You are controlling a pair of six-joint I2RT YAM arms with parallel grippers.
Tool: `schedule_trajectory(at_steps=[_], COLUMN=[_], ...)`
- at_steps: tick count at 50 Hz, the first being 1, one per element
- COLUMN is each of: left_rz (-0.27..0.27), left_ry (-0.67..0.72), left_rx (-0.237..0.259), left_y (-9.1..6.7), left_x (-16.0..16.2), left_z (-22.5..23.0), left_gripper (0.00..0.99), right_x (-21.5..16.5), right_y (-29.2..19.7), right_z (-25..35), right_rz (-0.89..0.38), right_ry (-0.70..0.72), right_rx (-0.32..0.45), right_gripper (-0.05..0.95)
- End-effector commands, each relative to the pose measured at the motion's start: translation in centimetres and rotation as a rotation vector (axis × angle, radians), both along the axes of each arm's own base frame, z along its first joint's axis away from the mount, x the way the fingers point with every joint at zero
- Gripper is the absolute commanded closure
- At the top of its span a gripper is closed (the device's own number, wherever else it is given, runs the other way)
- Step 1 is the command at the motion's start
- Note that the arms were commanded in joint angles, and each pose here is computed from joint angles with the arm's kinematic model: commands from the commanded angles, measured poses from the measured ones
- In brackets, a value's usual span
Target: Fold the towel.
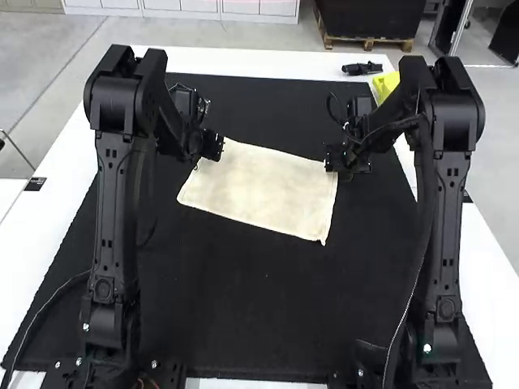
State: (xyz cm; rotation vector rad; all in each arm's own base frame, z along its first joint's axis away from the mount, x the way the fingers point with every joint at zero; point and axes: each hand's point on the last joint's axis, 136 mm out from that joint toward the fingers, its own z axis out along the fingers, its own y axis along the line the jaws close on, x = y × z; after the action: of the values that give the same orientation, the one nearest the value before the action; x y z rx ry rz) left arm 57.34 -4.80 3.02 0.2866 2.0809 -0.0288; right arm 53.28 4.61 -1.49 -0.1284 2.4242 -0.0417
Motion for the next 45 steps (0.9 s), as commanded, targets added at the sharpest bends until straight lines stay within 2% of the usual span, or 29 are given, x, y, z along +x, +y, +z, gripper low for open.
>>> schedule_trajectory(at_steps=[1,9,27,36,45], left_rz=[0.025,0.014,-0.011,-0.019,-0.025], left_ry=[-0.045,-0.041,0.068,0.131,0.136], left_rx=[-0.007,-0.001,0.018,0.012,0.009], left_y=[0.8,0.3,0.0,0.0,-0.1], left_x=[1.4,2.7,3.1,3.7,4.6], left_z=[1.1,1.1,-3.2,-5.1,-5.0], left_gripper=[0.036,0.034,0.039,0.038,0.038], right_x=[-0.5,-0.8,-1.9,-2.1,-2.0], right_y=[-1.1,0.3,5.0,5.0,4.3], right_z=[-0.7,-0.8,2.2,2.2,1.9], right_rz=[-0.009,0.019,0.118,0.117,0.094], right_ry=[0.027,0.034,0.003,0.011,0.013], right_rx=[-0.032,-0.036,-0.017,-0.019,-0.011], right_gripper=[-0.02,-0.02,-0.02,-0.02,-0.02])
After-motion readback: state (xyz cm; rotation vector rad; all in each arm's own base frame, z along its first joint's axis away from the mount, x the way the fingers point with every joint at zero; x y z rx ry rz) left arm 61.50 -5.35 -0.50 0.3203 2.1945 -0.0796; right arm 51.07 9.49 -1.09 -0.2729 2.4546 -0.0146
